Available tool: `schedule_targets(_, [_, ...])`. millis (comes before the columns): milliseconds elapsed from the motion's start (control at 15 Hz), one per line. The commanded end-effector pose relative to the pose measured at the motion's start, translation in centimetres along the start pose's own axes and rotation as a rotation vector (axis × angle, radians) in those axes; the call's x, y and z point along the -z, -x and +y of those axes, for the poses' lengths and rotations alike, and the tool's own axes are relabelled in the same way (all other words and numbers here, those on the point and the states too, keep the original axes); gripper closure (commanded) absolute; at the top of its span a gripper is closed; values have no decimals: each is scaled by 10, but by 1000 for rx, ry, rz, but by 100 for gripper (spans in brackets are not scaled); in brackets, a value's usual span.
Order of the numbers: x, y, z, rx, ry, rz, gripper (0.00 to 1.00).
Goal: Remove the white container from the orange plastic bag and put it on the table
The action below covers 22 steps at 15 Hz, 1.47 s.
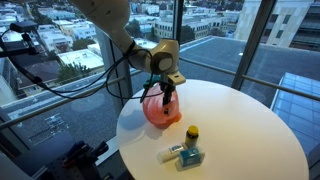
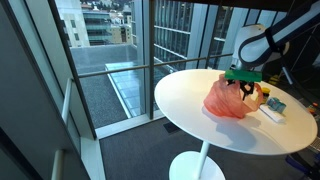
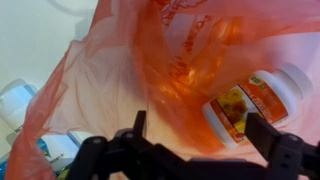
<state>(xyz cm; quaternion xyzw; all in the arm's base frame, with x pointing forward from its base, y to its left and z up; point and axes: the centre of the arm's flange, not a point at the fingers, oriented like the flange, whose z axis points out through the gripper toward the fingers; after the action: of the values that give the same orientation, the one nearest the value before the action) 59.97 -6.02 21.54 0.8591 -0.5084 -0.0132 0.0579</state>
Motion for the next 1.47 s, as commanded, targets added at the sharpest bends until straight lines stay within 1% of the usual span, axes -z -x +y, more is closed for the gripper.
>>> schedule_targets(0, [-2, -7, -18, -69, -17, -6, 0])
schedule_targets(400, [2, -2, -22, -159, -38, -56, 0])
schedule_targets(600, [1, -1, -20, -190, -32, -59, 0])
schedule_targets(1067, [-21, -2, -23, -217, -6, -65, 0])
schedule_targets(1400, [-22, -2, -22, -206, -6, -64, 0])
